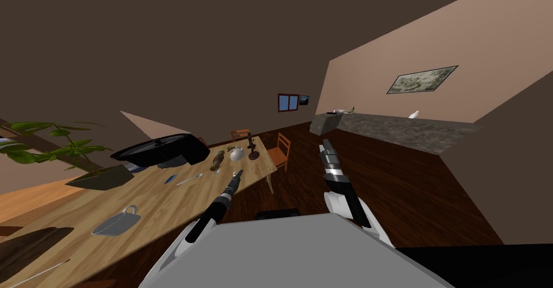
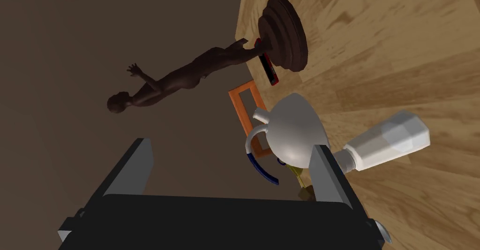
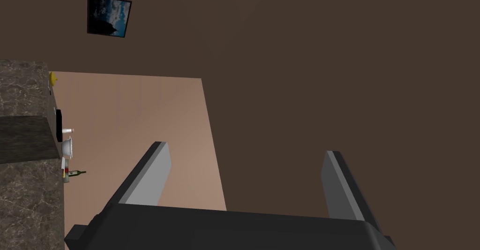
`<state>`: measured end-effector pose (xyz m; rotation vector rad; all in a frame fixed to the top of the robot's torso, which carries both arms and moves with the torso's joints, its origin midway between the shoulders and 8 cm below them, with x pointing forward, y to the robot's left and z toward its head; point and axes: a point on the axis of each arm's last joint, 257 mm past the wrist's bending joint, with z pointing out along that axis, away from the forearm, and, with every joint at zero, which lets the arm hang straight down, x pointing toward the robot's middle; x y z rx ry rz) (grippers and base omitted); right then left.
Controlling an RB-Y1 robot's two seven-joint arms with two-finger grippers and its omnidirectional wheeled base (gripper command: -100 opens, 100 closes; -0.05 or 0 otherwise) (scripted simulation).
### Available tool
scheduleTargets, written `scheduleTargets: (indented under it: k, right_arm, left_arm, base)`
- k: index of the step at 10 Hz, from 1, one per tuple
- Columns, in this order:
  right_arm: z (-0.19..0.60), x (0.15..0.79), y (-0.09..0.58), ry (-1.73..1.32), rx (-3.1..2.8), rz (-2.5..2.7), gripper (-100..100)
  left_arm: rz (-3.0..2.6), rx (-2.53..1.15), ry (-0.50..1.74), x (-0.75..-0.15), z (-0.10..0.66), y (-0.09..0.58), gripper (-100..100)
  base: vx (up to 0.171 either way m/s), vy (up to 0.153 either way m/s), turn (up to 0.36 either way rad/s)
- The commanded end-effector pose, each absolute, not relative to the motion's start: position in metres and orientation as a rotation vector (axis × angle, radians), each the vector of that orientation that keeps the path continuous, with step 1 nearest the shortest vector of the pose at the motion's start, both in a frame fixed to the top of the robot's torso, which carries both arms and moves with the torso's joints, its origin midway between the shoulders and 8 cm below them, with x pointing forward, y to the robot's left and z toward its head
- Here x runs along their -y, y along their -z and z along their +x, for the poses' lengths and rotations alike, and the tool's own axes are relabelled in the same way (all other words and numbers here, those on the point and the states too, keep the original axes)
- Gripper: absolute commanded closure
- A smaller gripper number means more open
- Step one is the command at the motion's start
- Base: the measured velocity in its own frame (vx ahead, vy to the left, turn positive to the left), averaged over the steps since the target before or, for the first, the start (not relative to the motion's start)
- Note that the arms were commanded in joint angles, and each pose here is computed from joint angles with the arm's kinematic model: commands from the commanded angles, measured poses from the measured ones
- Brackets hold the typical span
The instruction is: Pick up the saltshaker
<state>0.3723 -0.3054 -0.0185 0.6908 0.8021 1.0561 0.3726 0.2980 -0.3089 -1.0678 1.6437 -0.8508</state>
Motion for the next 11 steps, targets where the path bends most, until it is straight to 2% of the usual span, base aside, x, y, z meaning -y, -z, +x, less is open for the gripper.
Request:
scheduleTargets:
  k: [1,4,11]
  right_arm:
    - [0.372,0.305,0.019,-1.056,-0.802,0.691,0]
    - [0.372,0.305,0.019,-1.056,-0.802,0.691,0]
    - [0.372,0.305,0.019,-1.056,-0.802,0.691,0]
  left_arm:
    - [-1.075,-1.68,0.819,-0.307,0.373,0.322,-100]
    - [-1.091,-1.835,0.663,-0.337,0.347,0.373,-100]
    - [-1.083,-2.023,0.403,-0.403,0.301,0.426,-100]
  base:
    - [0.023,-0.064,-0.033]
    - [0.036,-0.073,-0.124]
    - [0.043,-0.046,-0.097]
